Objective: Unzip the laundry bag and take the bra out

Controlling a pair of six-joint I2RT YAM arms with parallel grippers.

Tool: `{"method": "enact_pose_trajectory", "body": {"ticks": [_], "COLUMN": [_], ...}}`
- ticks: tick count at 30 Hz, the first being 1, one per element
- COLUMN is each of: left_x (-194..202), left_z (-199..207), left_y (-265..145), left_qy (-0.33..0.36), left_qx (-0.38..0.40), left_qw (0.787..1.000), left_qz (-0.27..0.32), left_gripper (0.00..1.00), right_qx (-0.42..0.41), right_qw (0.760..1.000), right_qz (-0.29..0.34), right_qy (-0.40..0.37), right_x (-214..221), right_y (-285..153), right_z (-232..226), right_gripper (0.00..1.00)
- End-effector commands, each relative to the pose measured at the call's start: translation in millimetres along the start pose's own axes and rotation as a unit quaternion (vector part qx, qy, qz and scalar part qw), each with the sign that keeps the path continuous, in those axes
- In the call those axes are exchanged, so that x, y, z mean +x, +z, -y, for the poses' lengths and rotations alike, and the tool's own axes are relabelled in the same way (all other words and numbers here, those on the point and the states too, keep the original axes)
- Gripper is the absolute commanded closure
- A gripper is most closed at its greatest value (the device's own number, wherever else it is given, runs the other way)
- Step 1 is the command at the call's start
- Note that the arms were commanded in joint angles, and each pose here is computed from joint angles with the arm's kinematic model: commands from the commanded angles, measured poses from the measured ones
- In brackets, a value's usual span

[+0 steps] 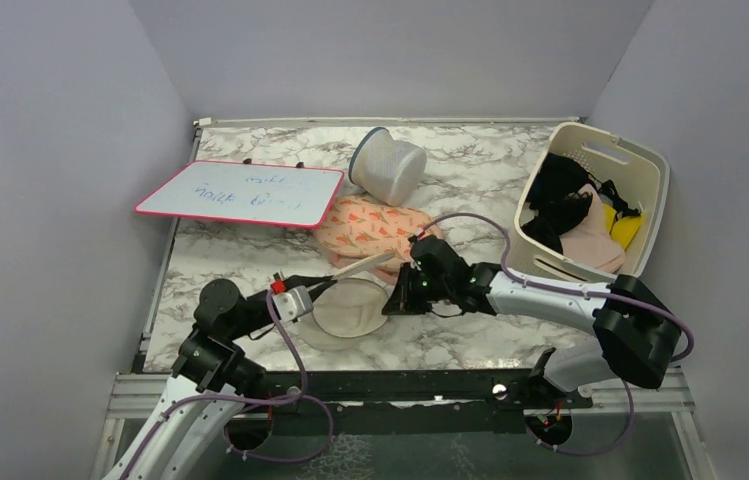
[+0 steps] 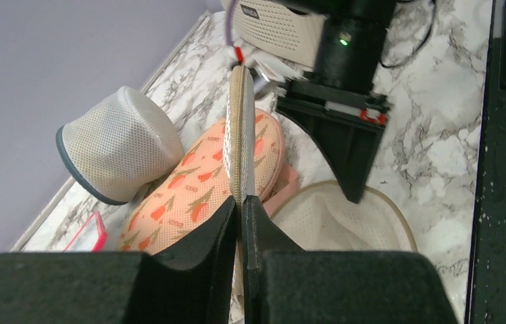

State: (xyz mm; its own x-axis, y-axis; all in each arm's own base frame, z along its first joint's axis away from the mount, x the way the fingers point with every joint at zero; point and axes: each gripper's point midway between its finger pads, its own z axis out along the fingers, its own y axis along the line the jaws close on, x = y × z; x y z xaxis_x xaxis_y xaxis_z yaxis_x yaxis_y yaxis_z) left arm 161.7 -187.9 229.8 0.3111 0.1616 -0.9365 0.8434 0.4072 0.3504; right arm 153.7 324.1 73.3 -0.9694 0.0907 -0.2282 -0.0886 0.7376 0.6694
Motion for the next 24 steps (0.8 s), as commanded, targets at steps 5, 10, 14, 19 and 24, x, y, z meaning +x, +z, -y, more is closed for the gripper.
{"method": "enact_pose_trajectory", "body": {"ticks": [5, 10, 14, 19, 24], "left_x": [17, 22, 26, 29, 24], "left_z": [33, 39, 45, 50, 58], "left_y": [0, 1, 2, 4, 6], "left_qy": [0.057, 0.056, 0.051, 0.043, 0.037], "left_qx": [0.093, 0.105, 0.119, 0.13, 0.143], "left_qw": [0.994, 0.993, 0.991, 0.99, 0.989], "left_qz": [-0.014, -0.021, -0.021, -0.026, -0.009], "left_gripper": [1.0, 1.0, 1.0, 1.0, 0.96], "right_qx": [0.01, 0.03, 0.085, 0.116, 0.107], "right_qw": [0.996, 0.99, 0.981, 0.968, 0.957], "right_qz": [0.056, 0.044, 0.063, 0.118, 0.168], "right_qy": [-0.067, -0.127, -0.163, -0.189, -0.209], "right_x": [-60, -65, -73, -82, -87], "right_y": [-19, -33, -59, -102, -129], "right_z": [-8, -9, 2, 8, 6], "right_gripper": [0.98, 0.85, 0.72, 0.39, 0.25]}}
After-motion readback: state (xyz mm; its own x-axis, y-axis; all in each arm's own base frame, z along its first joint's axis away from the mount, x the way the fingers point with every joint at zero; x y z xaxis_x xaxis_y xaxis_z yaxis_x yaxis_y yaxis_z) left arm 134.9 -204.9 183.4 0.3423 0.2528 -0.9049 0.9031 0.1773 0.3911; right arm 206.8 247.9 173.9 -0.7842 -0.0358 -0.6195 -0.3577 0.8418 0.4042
